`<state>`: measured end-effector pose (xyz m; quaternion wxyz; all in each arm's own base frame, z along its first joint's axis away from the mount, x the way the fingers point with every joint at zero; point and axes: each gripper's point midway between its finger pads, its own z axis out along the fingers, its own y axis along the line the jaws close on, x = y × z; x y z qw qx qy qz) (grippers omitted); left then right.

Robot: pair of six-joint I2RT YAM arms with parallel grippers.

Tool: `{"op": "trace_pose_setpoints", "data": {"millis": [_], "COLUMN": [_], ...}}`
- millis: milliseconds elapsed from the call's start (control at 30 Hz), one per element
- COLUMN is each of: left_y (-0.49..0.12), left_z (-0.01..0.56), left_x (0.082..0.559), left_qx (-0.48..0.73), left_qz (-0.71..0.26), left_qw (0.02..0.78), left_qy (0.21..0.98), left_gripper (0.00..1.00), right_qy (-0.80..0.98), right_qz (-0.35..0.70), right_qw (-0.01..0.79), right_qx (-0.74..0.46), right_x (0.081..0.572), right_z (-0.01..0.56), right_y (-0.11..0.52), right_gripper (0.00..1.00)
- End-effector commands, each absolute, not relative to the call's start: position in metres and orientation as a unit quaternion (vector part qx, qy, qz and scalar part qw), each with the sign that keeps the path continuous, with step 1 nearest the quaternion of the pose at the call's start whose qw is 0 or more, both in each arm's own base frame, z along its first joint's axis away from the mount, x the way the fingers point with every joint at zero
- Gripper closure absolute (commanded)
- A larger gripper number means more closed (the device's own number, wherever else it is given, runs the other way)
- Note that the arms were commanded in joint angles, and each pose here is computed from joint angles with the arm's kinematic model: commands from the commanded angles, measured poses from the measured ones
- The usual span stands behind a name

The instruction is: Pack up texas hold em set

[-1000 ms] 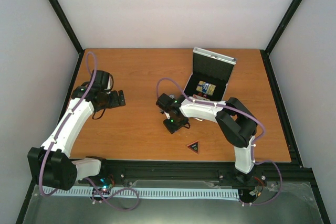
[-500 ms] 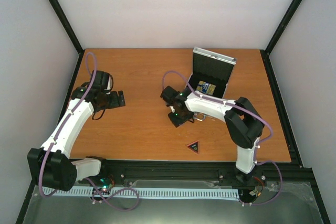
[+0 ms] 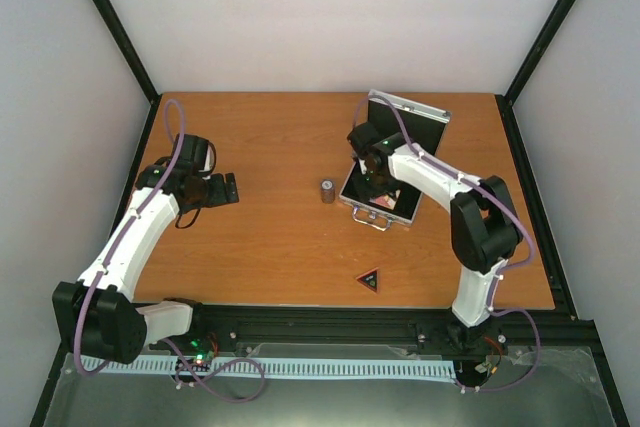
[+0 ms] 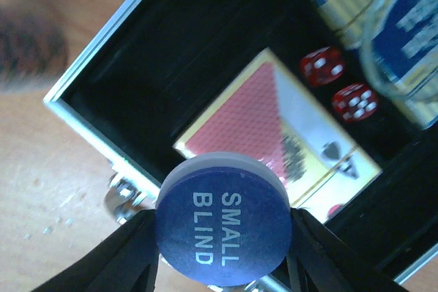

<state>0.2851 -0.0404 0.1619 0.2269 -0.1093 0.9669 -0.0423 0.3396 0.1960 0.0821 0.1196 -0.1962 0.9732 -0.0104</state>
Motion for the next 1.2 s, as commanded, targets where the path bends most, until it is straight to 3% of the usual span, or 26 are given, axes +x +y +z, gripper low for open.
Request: {"op": "trace_pose_setpoints", "data": {"millis": [0, 700, 933, 1167], "left_y": [-0.040, -0.039, -0.041, -0.041], "left_z": [0.162, 0.152, 0.152, 0.151], "left_x": [0.287, 0.292, 0.297, 0.294], "left_qx": [-0.099, -0.098, -0.094, -0.089], "left_qz": [-0.034, -0.025, -0.028, -0.026], "left_qw": [0.225, 0.211, 0.212, 0.211], "left_qy": [0.969, 0.972, 0.972, 0.973], "left_gripper": [0.00, 0.00, 0.00, 0.00], "right_qy": [0.972, 0.979, 0.980, 0.979], "right_qz": [-0.024, -0.026, -0.045, -0.038], "right_qw": [0.137, 0.120, 0.116, 0.136], "right_qx": [-0.191, -0.164, -0.154, -0.149], "right_x": [0.372, 0.412, 0.407, 0.410], "right_z": [0.078, 0.032, 0.031, 0.045], "right_y": [0.184, 0.171, 0.162, 0.164], "right_gripper": [0.63, 0.65, 0.39, 0.24]}}
